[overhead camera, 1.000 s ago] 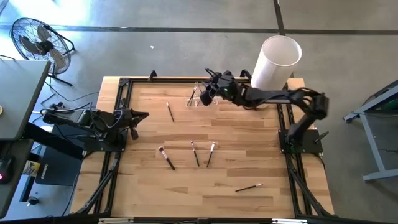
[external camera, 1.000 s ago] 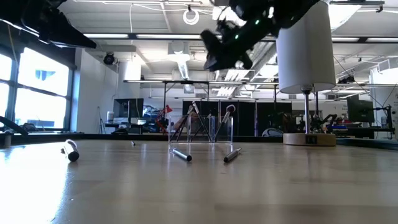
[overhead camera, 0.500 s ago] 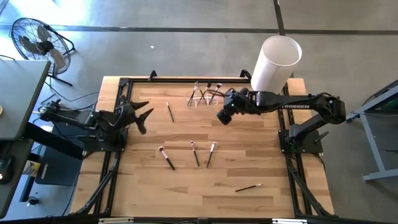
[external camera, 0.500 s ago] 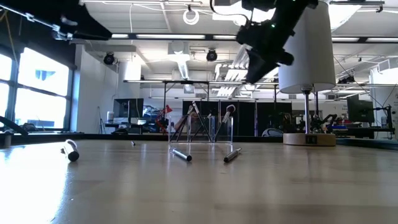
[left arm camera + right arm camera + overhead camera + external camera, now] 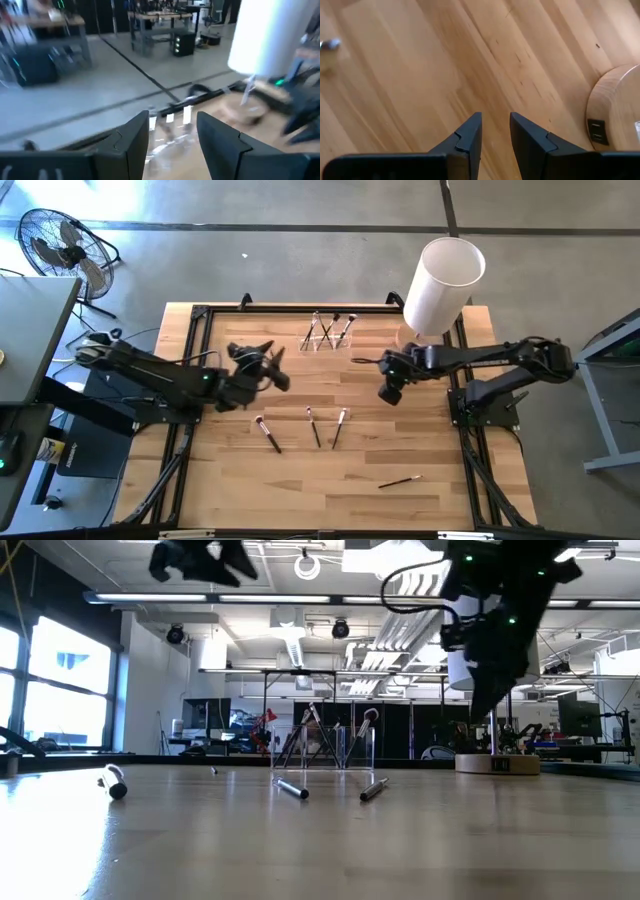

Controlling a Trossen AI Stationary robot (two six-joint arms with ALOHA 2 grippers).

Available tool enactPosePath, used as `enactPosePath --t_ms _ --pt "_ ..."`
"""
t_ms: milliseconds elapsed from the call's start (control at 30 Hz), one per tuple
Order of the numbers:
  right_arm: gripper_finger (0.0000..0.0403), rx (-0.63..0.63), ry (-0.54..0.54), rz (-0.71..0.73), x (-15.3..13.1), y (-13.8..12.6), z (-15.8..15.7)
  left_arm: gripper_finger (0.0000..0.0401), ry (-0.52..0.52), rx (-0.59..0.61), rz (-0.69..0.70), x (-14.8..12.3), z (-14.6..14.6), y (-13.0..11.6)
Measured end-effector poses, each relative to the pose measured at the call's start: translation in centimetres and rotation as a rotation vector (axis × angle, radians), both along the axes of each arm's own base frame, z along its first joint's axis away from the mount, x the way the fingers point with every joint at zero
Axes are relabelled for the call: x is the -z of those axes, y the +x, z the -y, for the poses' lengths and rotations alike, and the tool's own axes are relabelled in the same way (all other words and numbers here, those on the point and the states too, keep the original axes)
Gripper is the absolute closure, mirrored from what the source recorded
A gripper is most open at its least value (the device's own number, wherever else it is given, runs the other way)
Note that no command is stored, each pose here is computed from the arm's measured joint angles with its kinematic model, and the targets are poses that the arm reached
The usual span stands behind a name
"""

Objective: Pick & Place Makeup Brushes
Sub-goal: Put the black blush brush into the transparent organizer

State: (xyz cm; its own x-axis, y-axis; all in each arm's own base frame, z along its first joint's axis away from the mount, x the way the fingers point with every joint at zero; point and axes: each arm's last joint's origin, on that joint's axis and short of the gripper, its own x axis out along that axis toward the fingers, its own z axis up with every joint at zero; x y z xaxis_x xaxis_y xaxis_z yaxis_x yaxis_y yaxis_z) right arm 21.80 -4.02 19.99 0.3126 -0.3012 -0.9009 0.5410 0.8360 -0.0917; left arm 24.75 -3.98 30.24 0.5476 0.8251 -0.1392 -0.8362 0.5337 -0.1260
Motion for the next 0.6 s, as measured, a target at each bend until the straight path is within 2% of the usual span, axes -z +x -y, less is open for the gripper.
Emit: enactPosePath --t_ms 133,300,467,600 --pt "0.0309 -0.049 -0.008 0.078 0.4 -1.8 -0.3 0.0240 -0.178 0.028 0.007 -1.2 0.0 2.1" --pt "0.0309 -0.054 -0.018 0.164 0.1 -3.6 -0.5 0.0240 -0.534 0.018 -0.090 -1.5 -1.2 3.5" --pt "0.0309 -0.049 -0.029 0.215 -0.3 -4.9 -0.3 0.0240 -0.834 -0.168 -0.183 0.4 -2.4 3.8" --pt "0.0309 -0.047 -0.021 0.237 -0.5 -5.5 -0.3 0.0240 -0.961 -0.335 -0.232 2.3 -2.3 2.9"
